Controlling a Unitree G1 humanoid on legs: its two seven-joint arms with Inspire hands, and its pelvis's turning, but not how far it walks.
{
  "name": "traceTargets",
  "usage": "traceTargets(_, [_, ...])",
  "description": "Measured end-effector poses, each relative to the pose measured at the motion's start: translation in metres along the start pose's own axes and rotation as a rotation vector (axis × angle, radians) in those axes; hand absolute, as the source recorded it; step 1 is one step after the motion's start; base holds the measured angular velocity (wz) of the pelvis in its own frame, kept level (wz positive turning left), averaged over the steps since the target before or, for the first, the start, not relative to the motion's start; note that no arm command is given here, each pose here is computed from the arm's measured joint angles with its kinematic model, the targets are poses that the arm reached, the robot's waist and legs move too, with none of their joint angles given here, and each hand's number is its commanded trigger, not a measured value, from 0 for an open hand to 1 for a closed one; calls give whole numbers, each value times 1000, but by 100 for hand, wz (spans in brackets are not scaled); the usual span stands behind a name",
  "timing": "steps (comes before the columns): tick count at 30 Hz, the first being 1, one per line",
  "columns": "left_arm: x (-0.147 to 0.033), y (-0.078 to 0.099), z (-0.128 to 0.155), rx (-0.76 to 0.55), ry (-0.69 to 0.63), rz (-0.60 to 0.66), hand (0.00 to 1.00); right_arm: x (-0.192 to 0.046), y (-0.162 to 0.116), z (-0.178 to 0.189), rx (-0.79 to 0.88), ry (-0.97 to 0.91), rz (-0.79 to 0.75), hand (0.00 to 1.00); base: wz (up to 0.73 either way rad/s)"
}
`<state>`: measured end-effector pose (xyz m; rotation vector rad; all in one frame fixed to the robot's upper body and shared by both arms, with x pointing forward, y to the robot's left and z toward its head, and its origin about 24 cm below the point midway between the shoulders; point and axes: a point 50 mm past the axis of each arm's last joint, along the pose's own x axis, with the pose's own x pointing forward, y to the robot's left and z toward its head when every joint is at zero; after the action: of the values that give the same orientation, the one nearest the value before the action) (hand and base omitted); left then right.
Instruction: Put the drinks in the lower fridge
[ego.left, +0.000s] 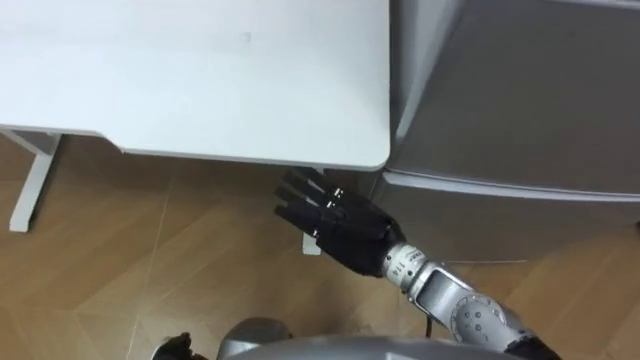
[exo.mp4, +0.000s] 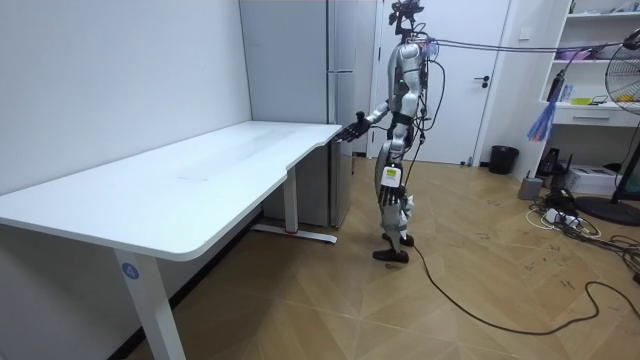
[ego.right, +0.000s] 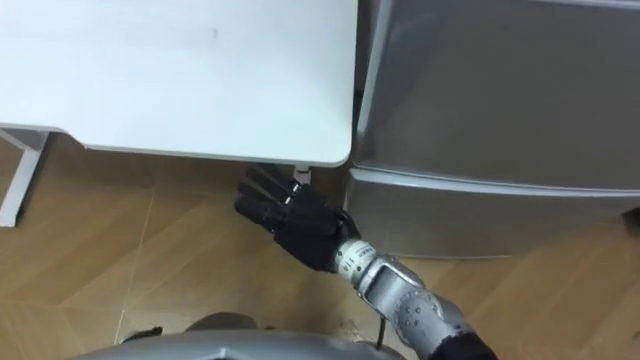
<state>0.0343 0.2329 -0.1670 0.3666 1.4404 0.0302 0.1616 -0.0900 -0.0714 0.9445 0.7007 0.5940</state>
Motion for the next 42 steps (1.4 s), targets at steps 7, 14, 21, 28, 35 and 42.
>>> traceTargets(7, [-1, -2, -13, -14, 52, -37, 0, -35, -38, 14, -185, 80, -169, 0, 11])
traceTargets(14, [-2, 0, -24, -38, 93, -32, 0, -95, -99, -11, -193, 262, -567, 0, 1])
traceTargets(21, [-2, 4, -24, -48, 84, -17, 0, -151, -127, -51, -79, 399, -893, 0, 4])
traceTargets(28, [-2, 8, -34, -119, 108, -6, 0, -160, -129, -65, 13, 347, -1010, 0, 0])
traceTargets(35, [-5, 1, -52, -128, 187, -14, 0, -165, -131, -68, 28, 345, -1087, 0, -5])
traceTargets(42, [-5, -8, -54, -74, 201, -28, 0, -167, -132, -69, 37, 348, -1151, 0, 2])
